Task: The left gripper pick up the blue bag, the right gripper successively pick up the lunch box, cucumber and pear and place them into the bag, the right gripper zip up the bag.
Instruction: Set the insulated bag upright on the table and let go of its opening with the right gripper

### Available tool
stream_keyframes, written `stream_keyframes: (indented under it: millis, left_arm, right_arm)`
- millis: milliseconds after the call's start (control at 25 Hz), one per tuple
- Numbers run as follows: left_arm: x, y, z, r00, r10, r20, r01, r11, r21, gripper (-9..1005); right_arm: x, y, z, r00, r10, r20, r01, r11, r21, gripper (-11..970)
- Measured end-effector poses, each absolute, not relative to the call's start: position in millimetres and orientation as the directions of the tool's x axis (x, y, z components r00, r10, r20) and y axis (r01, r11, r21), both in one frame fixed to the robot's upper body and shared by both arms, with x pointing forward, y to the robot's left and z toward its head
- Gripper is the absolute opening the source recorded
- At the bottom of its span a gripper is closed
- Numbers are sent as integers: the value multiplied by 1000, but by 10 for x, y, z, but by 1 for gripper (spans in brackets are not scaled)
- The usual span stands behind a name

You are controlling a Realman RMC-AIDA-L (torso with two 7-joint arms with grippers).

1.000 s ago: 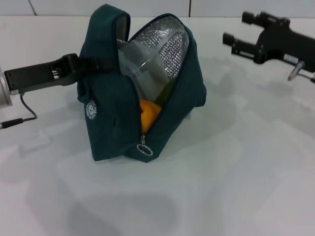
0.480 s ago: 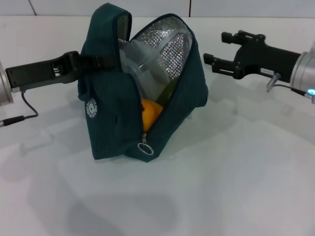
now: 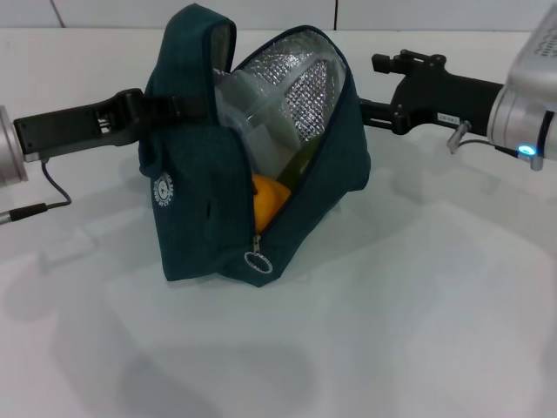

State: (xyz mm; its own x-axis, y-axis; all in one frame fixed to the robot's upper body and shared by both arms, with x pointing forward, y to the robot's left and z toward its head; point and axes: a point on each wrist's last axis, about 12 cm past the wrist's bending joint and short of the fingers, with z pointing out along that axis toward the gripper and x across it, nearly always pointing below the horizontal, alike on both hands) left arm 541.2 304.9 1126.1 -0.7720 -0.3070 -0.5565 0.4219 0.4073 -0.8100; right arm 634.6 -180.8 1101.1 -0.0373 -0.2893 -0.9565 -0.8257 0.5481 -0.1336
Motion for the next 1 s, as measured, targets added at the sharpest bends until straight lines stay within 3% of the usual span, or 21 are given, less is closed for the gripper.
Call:
stream_keyframes:
  millis: [280, 640, 1000]
  left_arm:
    - [5405, 3049, 11251, -772, -310, -555, 420, 408, -811, 37]
    - [5380, 3070, 11232, -773, -314, -551, 412, 411, -813, 37]
    - [5379, 3075, 11234, -773, -313, -553, 414, 412, -812, 36]
  right_arm:
    - [6330, -1669, 10988, 12, -359, -933, -853, 484, -197, 682]
    - [6346, -1652, 11051, 38, -337, -941, -847, 489, -209, 467]
    - [6313, -1707, 11083, 60, -311, -948, -837, 502, -218, 92]
